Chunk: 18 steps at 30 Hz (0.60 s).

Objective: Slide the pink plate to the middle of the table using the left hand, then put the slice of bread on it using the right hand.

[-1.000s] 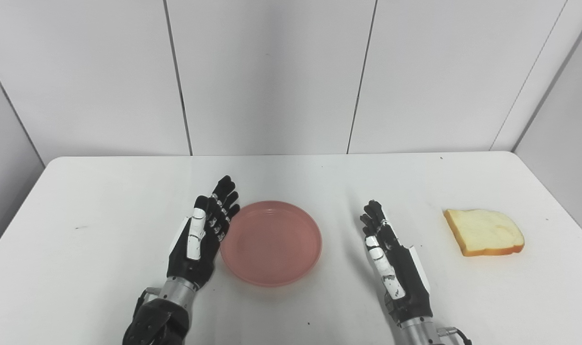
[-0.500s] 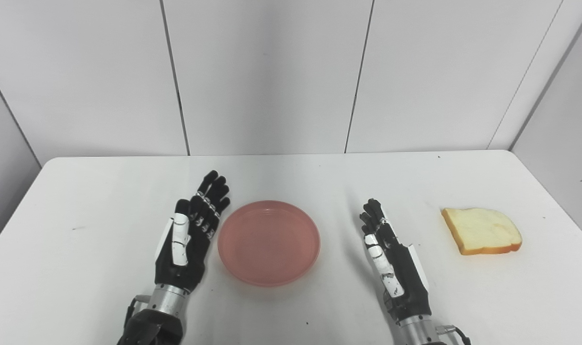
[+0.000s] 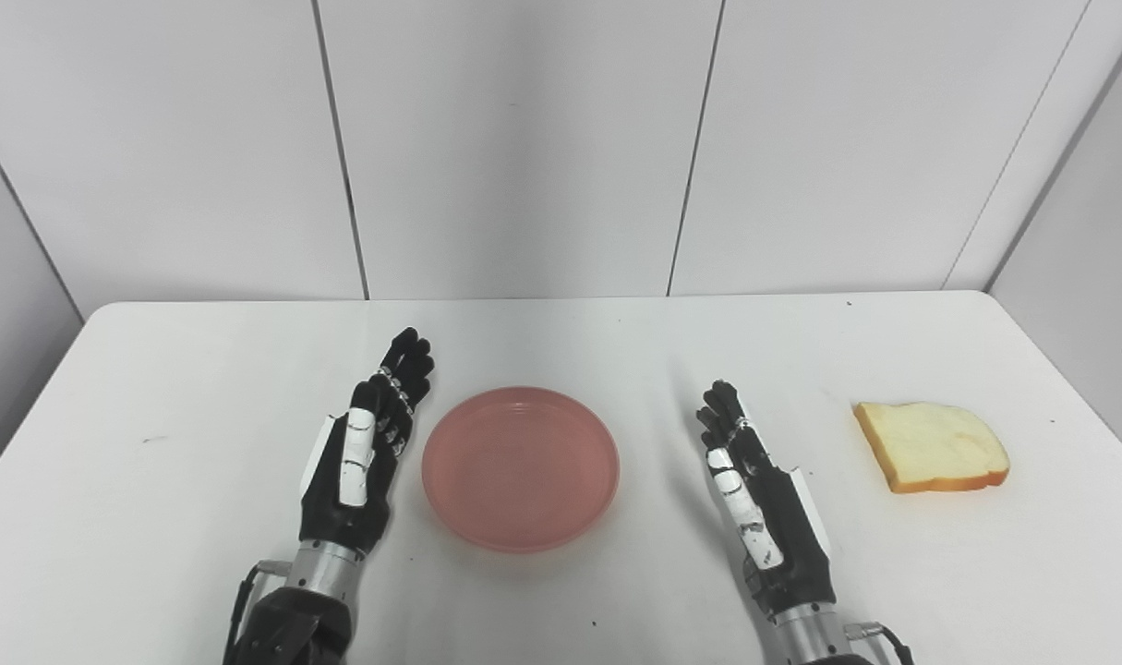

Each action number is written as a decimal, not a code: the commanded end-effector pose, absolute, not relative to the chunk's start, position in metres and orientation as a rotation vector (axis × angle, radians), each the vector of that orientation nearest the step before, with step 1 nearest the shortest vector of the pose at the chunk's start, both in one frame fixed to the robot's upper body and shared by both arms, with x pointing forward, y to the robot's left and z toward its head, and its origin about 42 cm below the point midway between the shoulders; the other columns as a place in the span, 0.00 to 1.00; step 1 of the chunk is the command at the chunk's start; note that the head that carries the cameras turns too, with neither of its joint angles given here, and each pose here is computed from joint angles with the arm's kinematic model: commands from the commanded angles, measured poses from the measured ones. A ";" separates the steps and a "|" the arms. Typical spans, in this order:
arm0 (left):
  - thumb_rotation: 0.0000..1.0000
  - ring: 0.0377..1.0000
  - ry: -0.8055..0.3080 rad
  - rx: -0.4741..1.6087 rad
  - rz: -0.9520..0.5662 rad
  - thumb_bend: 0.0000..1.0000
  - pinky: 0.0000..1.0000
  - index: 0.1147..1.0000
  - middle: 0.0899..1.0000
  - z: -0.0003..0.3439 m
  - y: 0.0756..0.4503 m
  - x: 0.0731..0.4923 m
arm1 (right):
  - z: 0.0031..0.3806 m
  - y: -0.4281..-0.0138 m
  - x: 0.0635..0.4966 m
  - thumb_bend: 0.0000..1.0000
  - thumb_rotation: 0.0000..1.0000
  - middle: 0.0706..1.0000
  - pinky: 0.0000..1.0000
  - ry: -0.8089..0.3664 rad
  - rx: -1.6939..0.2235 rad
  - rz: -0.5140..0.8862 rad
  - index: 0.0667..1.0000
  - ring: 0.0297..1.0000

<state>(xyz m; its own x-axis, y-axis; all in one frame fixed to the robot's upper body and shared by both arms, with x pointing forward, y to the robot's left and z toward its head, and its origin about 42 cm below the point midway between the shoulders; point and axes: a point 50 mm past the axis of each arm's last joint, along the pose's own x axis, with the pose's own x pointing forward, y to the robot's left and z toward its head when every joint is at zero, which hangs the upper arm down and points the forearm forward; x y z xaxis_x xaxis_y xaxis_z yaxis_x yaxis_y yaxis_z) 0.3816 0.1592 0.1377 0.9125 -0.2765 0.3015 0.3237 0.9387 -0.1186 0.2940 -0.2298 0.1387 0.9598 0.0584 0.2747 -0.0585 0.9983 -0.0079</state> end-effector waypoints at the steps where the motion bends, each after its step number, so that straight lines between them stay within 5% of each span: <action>1: 1.00 0.96 -0.303 -0.151 -0.307 0.71 0.99 0.90 0.94 0.140 0.156 0.386 | 0.153 -0.231 0.299 0.64 0.77 0.95 0.97 -0.332 0.010 0.052 0.95 0.95; 18: 1.00 0.99 -0.199 -0.128 -0.361 0.77 0.97 0.91 0.98 0.129 0.152 0.387 | 0.154 -0.231 0.298 0.65 0.76 0.94 0.96 -0.327 0.009 0.050 0.94 0.94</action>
